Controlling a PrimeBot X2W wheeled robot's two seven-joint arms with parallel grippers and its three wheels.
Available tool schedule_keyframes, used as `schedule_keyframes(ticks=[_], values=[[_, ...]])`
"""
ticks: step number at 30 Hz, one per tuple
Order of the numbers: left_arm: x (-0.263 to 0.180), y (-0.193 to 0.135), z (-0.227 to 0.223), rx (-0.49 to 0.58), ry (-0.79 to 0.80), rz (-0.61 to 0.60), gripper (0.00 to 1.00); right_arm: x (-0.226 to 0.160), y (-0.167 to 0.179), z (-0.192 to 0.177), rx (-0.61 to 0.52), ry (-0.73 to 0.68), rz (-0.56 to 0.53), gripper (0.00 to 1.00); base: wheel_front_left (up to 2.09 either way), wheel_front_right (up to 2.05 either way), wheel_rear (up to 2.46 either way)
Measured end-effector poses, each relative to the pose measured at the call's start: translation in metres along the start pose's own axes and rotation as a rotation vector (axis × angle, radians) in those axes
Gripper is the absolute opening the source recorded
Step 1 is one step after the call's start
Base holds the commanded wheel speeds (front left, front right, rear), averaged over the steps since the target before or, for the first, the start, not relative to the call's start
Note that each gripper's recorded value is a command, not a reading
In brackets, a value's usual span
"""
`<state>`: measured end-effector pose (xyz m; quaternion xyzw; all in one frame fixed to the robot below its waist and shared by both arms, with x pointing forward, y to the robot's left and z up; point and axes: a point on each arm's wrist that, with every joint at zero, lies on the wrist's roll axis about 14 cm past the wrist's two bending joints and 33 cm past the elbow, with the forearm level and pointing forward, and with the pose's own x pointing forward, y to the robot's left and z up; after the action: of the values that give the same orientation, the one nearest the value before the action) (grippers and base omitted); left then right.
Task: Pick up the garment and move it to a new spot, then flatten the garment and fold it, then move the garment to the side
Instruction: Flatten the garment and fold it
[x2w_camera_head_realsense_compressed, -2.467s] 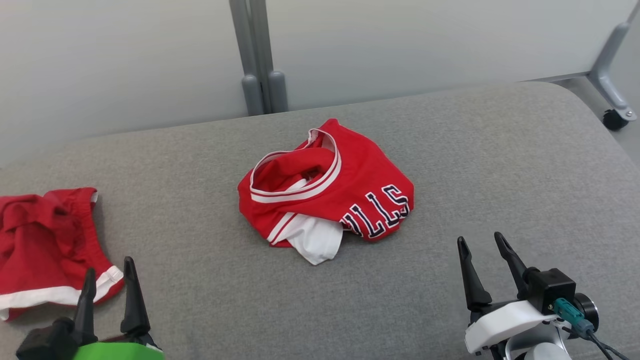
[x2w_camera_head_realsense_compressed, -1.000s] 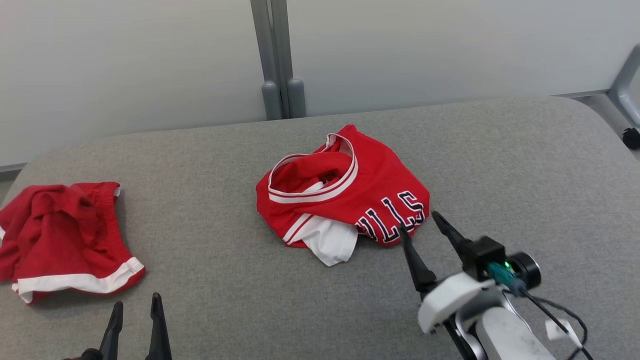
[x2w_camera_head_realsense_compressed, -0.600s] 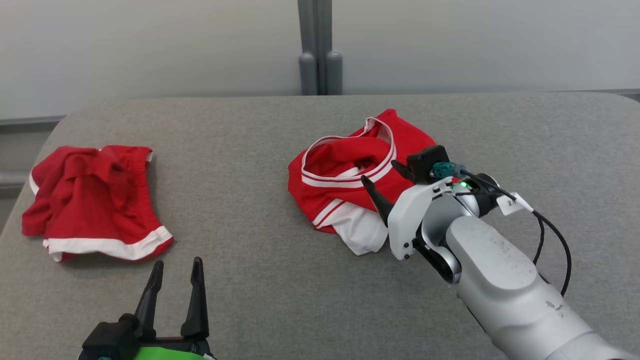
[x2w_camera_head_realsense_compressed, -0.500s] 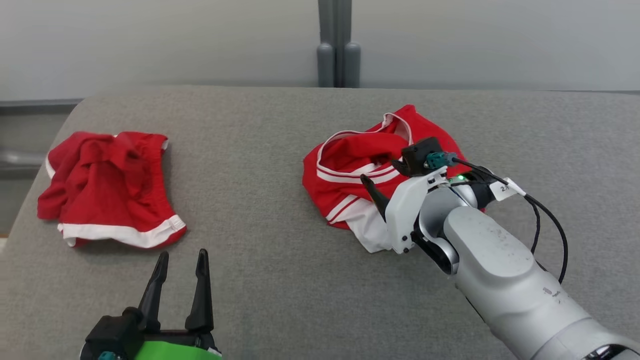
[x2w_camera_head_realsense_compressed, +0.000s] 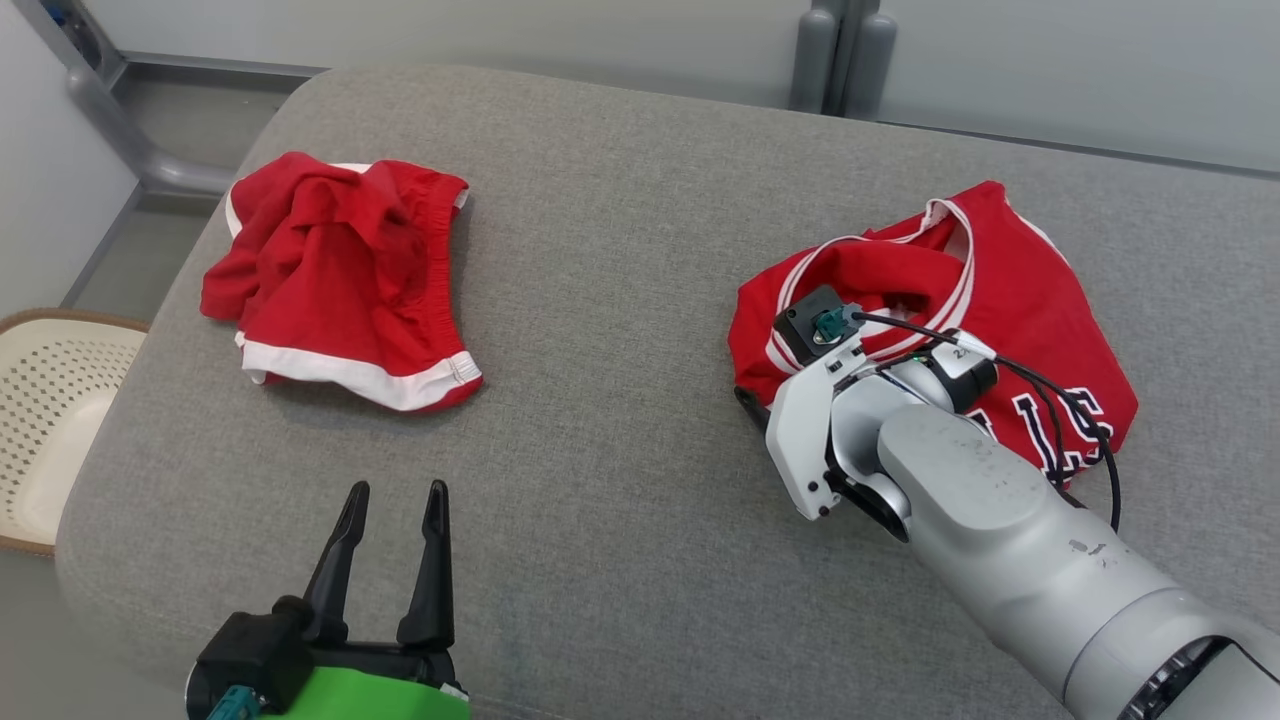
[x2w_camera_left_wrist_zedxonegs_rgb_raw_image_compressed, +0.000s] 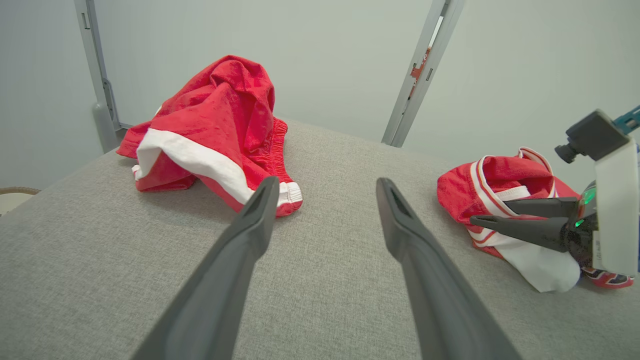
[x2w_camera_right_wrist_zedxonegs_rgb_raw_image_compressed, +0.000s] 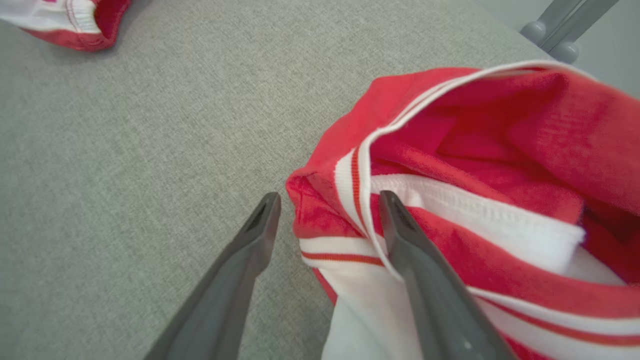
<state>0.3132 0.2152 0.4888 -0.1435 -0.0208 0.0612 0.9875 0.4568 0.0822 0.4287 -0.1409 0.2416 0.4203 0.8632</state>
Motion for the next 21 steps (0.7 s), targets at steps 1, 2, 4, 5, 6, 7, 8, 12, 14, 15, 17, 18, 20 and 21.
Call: schedule_keyframes(ticks=[1, 2, 4, 5, 6, 7, 8, 12, 14, 15, 17, 18, 20, 21], values=[[-0.001, 0.001, 0.0, 0.001, 0.001, 0.005, 1.0, 0.002, 0.002, 0.0, -0.011, 0.008, 0.009, 0.69, 0.0, 0.0, 0.0], [-0.001, 0.003, -0.001, 0.002, 0.003, 0.01, 1.0, 0.005, 0.003, 0.0, -0.03, 0.019, 0.016, 0.49, 0.0, 0.0, 0.0], [-0.002, 0.005, -0.002, 0.004, 0.007, 0.018, 1.0, 0.009, 0.005, -0.001, -0.046, 0.033, 0.028, 0.0, 0.0, 0.0, 0.0], [-0.002, 0.005, -0.002, 0.004, 0.009, 0.021, 1.0, 0.01, 0.006, -0.001, -0.047, 0.029, 0.034, 0.0, 0.0, 0.0, 0.0], [-0.002, 0.006, -0.003, 0.004, 0.011, 0.024, 1.0, 0.011, 0.007, 0.002, -0.038, 0.017, 0.039, 0.0, 0.0, 0.0, 0.0], [-0.002, 0.007, -0.003, 0.004, 0.012, 0.026, 1.0, 0.011, 0.007, 0.006, -0.035, -0.001, 0.041, 0.0, 0.0, 0.0, 0.0], [-0.002, 0.008, -0.003, 0.004, 0.012, 0.027, 1.0, 0.011, 0.006, 0.012, -0.034, -0.024, 0.041, 0.0, 0.0, 0.0, 0.0], [-0.002, 0.008, -0.002, 0.003, 0.009, 0.026, 1.0, 0.003, 0.001, 0.05, -0.039, -0.174, 0.03, 0.0, 0.0, 0.0, 0.0], [-0.001, 0.006, -0.001, 0.002, 0.002, 0.018, 1.0, -0.006, -0.004, 0.084, -0.04, -0.298, 0.018, 0.0, 0.0, 0.0, 0.0], [0.0, 0.006, 0.0, 0.003, 0.0, 0.016, 1.0, -0.011, -0.006, 0.099, -0.047, -0.348, 0.013, 0.0, 0.0, 0.0, 0.0], [0.001, 0.003, 0.002, 0.003, -0.007, 0.006, 1.0, -0.025, -0.009, 0.134, -0.049, -0.465, 0.005, 0.0, 0.0, 0.0, 0.0], [0.001, 0.002, 0.002, 0.004, -0.009, 0.001, 1.0, -0.03, -0.008, 0.145, -0.049, -0.504, 0.005, 0.0, 0.0, 0.0, 0.0], [0.0, -0.001, 0.003, 0.004, -0.012, -0.01, 1.0, -0.046, -0.006, 0.173, -0.055, -0.598, 0.011, 0.0, 0.0, 0.0, 0.0], [0.0, -0.002, 0.003, 0.005, -0.014, -0.016, 1.0, -0.056, -0.006, 0.187, -0.067, -0.646, 0.008, 0.0, 0.0, 0.0, 0.0]])
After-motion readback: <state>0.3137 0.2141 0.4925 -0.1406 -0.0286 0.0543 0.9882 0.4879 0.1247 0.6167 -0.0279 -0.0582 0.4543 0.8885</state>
